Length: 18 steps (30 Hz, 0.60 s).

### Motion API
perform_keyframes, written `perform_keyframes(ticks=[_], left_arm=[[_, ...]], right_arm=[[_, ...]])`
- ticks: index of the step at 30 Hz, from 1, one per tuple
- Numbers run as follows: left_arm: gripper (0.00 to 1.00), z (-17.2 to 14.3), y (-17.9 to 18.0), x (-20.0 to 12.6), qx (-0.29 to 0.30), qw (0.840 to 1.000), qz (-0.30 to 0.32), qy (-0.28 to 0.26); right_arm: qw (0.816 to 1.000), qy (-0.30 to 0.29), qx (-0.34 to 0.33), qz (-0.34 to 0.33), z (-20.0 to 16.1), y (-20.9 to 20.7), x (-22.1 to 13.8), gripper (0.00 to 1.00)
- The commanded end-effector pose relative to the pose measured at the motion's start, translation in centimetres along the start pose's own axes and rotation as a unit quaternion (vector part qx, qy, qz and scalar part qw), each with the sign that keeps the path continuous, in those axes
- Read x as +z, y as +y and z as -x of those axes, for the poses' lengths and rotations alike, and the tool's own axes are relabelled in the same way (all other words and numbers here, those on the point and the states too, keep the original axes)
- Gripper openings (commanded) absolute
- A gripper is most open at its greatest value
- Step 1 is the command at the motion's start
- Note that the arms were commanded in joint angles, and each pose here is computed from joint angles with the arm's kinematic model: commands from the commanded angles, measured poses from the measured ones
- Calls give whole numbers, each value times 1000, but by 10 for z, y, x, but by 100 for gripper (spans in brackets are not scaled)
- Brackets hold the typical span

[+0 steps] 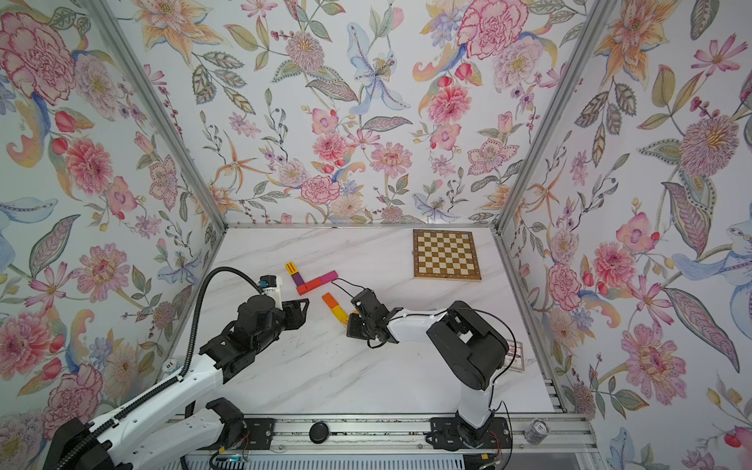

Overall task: Assemble the letter v with building blocks
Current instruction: Adjust the building block at the center of the board.

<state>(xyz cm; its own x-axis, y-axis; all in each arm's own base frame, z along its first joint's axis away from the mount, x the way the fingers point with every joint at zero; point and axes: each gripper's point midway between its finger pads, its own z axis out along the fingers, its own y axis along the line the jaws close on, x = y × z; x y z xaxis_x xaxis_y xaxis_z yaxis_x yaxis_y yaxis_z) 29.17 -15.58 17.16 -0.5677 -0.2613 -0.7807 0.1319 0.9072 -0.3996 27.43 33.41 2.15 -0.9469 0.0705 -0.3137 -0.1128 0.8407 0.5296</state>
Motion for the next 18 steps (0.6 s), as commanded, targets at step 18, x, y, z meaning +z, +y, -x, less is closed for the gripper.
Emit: perform_keyframes(ticks=[18], left_arm=[[55, 43, -33, 24, 34, 999, -2, 13]], right_arm=[[997, -57, 48, -18, 43, -36, -77, 15]])
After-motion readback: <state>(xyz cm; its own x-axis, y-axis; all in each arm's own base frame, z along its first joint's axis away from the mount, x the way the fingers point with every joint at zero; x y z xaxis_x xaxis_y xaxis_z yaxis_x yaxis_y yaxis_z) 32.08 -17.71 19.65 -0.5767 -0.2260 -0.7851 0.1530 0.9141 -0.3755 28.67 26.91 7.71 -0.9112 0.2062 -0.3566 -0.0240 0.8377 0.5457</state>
